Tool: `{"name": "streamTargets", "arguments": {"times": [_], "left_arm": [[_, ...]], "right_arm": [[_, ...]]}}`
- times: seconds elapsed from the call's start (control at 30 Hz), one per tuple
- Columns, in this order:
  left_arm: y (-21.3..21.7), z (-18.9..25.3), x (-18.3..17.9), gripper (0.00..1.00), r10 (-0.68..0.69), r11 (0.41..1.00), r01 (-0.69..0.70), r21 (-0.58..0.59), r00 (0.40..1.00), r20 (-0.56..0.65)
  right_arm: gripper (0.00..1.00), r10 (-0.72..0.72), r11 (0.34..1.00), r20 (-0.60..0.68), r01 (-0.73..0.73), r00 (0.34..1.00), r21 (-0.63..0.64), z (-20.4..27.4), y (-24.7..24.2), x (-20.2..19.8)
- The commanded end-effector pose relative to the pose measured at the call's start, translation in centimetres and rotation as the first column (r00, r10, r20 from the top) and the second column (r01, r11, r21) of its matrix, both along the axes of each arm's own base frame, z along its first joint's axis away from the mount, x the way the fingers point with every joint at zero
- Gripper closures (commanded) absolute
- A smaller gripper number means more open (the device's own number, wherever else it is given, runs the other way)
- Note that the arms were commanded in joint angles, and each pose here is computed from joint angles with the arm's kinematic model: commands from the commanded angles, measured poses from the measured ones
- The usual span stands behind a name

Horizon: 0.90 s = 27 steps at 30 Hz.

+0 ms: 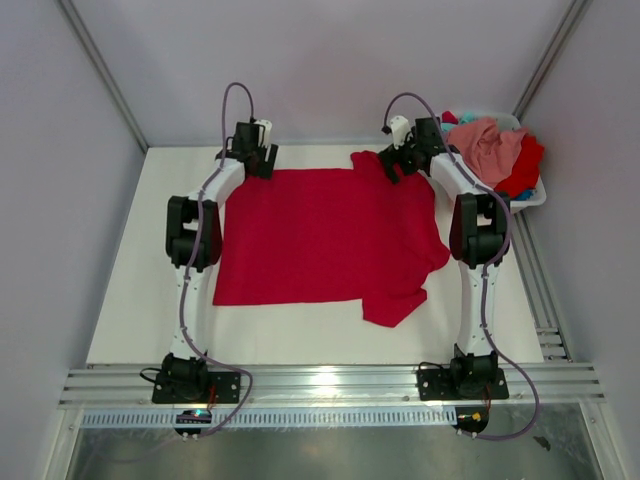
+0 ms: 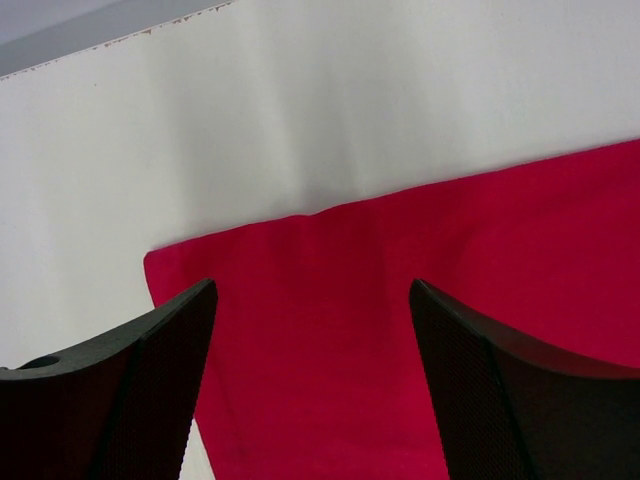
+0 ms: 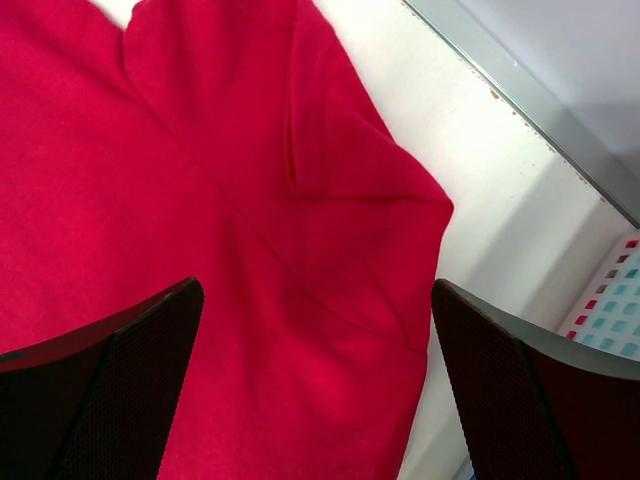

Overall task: Fold and stack the t-shirts
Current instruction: Flatten the tshirt out

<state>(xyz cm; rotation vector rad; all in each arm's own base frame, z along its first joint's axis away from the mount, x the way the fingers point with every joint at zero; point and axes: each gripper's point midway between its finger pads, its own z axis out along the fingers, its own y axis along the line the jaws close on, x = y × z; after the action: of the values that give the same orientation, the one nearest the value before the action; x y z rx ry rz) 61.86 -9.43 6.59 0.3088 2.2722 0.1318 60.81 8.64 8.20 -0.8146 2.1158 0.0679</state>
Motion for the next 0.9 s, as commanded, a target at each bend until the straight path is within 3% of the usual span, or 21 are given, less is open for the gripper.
{"name": "streamTargets", "arguments": {"times": [0.0, 0.2, 0.5, 0.7, 0.87], "left_arm": [[0.2, 1.5, 1.5, 0.21, 0.004, 1.0, -0.003, -0.003, 0.998, 0.062], [1.8, 1.3, 2.2, 0.25, 0.084, 0.995, -0.089, 0.051, 0.992, 0.093], [2.0, 0.6, 3.3, 0.24, 0.091, 0.992, -0.098, 0.082, 0.993, 0.079], [1.7, -0.4, 3.0, 0.24, 0.044, 0.993, -0.047, 0.107, 0.998, 0.037], [3.6, -1.2, 2.6, 0.27, 0.112, 0.975, -0.115, 0.19, 0.993, 0.022]], "right_arm": [[0.01, 0.09, 0.996, 0.047, -0.09, 0.995, -0.008, 1.6, 1.1, 0.4], [0.01, 0.042, 0.998, 0.129, -0.035, 0.991, -0.055, 2.4, 0.0, 2.4], [0.01, 0.156, 0.988, 0.187, -0.151, 0.97, -0.042, 2.3, 1.7, 3.5], [0.01, 0.278, 0.96, 0.096, -0.275, 0.956, -0.045, 0.3, 3.2, 2.6], [0.01, 0.251, 0.967, 0.063, -0.247, 0.966, -0.067, -0.6, 2.7, 2.0]]}}
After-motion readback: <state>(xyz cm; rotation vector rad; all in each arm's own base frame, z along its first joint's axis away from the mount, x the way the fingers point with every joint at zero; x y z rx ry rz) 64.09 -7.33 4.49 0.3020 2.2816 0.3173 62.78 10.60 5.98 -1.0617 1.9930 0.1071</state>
